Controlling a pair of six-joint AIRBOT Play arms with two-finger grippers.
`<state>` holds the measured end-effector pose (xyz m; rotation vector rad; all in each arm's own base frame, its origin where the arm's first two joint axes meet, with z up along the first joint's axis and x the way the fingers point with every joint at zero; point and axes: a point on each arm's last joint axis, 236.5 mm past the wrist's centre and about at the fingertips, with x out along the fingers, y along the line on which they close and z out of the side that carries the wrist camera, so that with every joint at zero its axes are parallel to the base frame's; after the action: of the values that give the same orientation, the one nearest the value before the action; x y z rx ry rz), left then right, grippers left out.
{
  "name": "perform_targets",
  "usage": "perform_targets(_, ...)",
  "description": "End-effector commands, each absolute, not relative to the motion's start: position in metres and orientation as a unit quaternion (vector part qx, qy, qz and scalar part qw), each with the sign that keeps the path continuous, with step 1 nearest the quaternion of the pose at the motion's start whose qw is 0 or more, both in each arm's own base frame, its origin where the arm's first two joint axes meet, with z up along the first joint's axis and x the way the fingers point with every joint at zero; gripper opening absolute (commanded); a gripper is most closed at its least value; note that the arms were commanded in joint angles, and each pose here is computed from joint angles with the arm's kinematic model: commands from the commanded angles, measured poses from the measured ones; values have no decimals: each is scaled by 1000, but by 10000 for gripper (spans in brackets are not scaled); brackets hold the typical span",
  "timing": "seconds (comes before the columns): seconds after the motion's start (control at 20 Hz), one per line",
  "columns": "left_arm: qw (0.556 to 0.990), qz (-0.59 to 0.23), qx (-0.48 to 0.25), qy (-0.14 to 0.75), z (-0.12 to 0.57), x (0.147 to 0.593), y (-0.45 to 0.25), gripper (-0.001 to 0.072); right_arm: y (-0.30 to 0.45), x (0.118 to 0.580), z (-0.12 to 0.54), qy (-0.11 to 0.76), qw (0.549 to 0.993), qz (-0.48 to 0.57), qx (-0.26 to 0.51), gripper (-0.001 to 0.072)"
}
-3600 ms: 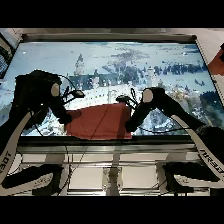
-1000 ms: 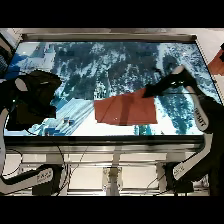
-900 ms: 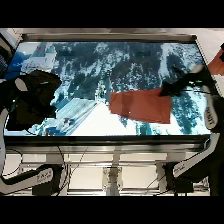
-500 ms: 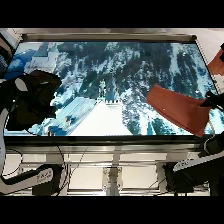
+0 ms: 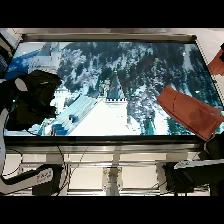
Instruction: Fold the clothes and pants, and hang the long-sleeved shirts on hangers.
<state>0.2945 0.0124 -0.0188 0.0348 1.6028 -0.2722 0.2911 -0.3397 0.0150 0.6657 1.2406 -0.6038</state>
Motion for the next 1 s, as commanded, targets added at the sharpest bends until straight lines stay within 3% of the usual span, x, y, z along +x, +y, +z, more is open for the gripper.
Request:
perform_targets(0.0, 687, -121, 15, 716, -19, 295, 13, 359, -318, 326, 80, 487, 791, -243, 279, 445)
perform_targets(0.05, 687, -121, 16, 716, -19, 295, 13, 359, -297, 342, 101, 473, 814, -216, 260, 421)
perform_targets(0.1, 687, -121, 15, 716, -19, 295, 13, 359, -272, 356, 120, 464, 833, -188, 234, 321)
perform_targets(0.15, 687, -121, 15, 716, -19, 295, 13, 359, -245, 369, 136, 459, 849, -159, 208, 278)
perform_targets(0.2, 687, -121, 16, 716, -19, 295, 13, 359, -211, 381, 152, 456, 862, -125, 181, 192)
perform_targets(0.25, 687, -121, 15, 716, -19, 295, 13, 359, -176, 391, 163, 458, 872, -85, 149, 55)
perform_targets(0.3, 687, -121, 15, 716, -19, 295, 13, 359, -136, 400, 171, 458, 880, -43, 117, 13)
perform_targets(0.45, 687, -121, 15, 716, -19, 295, 13, 359, -29, 404, 156, 489, 869, 61, 41, 13)
perform_targets(0.65, 687, -121, 15, 716, -19, 295, 13, 359, 60, 368, 73, 581, 800, 143, -41, 13)
perform_targets(0.95, 687, -121, 15, 716, -19, 295, 13, 359, 80, 312, -9, 666, 729, 152, -37, 13)
